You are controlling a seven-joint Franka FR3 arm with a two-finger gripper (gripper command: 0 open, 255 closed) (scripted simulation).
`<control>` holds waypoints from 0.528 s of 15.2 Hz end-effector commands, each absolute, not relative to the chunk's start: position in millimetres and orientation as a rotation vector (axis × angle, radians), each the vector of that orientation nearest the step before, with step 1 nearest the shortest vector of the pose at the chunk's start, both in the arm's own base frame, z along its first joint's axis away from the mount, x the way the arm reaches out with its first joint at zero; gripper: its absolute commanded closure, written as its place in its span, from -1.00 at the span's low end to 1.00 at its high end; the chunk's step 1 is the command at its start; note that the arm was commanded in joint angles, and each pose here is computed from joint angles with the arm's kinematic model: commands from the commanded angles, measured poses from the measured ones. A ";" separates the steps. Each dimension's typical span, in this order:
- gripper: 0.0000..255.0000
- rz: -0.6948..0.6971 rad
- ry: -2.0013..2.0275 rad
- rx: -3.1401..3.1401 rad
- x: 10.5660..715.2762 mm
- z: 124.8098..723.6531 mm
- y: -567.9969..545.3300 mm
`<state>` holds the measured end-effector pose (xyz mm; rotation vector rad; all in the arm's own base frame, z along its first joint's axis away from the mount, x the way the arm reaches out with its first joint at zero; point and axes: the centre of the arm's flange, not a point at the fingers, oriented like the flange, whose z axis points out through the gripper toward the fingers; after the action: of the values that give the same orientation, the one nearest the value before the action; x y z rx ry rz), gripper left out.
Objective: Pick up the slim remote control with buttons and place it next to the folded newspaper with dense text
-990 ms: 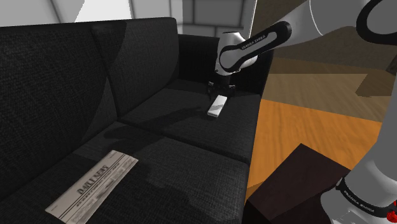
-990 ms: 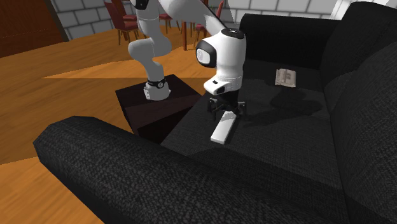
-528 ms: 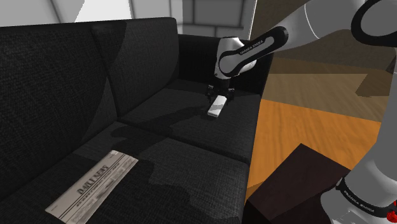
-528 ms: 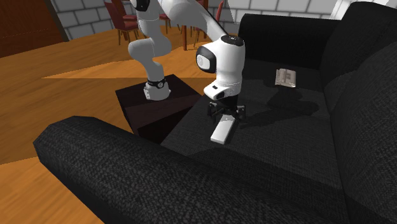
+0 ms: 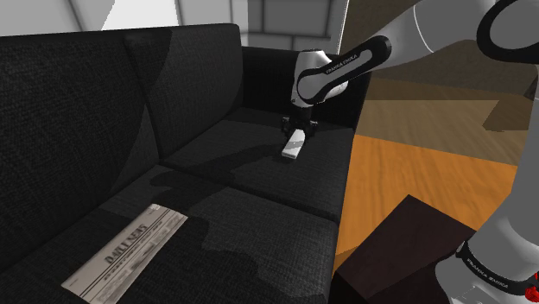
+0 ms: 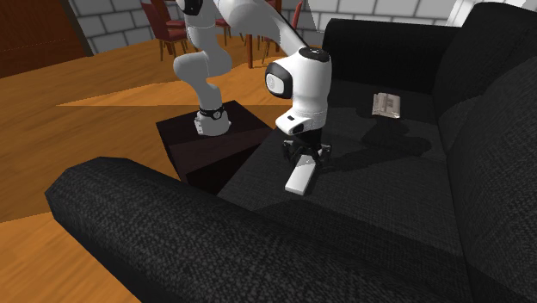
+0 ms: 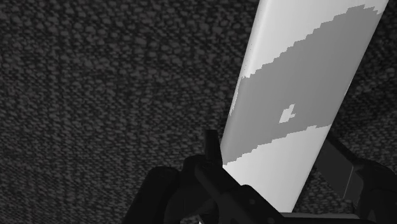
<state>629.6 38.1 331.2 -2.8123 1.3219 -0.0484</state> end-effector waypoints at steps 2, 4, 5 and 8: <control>1.00 -0.047 1.322 -2.813 629.5 330.4 38.2; 1.00 -0.047 1.322 -2.813 629.4 330.4 38.1; 1.00 -0.047 1.322 -2.813 629.3 330.4 38.1; 1.00 -0.047 1.322 -2.813 629.2 346.3 38.1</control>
<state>630.0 38.1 341.4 -2.8133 1.3217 -0.0465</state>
